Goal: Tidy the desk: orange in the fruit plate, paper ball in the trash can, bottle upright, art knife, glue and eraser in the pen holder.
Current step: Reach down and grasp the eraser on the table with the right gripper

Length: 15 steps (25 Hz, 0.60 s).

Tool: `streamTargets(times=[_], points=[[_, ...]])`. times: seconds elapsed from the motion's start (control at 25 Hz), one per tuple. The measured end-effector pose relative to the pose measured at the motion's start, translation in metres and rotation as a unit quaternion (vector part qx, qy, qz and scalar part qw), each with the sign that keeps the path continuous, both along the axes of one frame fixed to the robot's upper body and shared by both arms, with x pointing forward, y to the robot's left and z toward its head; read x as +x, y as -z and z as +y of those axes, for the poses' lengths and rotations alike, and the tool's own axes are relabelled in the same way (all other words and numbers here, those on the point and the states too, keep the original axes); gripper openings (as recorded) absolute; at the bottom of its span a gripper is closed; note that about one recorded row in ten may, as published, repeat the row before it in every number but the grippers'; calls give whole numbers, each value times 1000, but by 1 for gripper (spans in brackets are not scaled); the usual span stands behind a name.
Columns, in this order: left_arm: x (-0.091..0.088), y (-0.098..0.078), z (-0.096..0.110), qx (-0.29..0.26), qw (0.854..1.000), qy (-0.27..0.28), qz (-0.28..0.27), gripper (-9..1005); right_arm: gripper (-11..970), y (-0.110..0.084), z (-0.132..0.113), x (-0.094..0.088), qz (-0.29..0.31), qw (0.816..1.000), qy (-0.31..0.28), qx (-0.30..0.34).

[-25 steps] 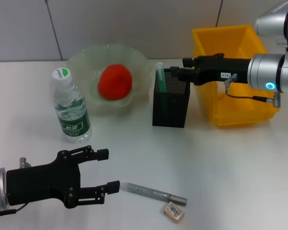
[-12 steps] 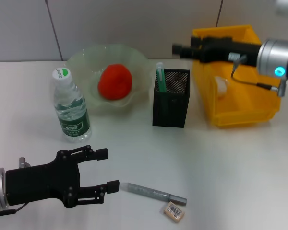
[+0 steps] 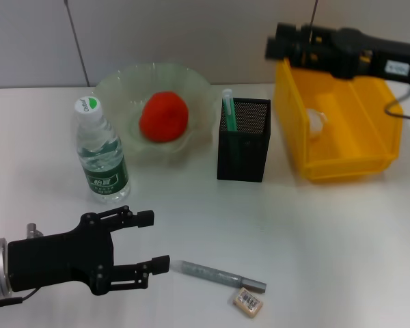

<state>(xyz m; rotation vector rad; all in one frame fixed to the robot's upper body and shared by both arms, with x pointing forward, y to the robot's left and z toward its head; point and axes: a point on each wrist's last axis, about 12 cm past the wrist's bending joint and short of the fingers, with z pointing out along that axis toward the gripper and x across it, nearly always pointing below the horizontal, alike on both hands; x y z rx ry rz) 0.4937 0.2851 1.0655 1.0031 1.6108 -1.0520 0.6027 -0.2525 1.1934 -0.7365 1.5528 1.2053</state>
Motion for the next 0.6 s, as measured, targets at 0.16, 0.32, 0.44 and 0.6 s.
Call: streamTargets(times=[0.16,0.32,0.44,0.6], points=[[0,0,0,0,1000,1,0,836,736,-2,-9,-8,17,997,-56,-46],[0,0,0,0,1000,1,0,836,735,2,-11,-15,49,987,-104,-108],[0,0,0,0,1000,1,0,836,735,5,-6,-19,64,975,-141,-159],[0,0,0,1,1000,1,1,837,735,8,11,-20,81,952,-190,-227]])
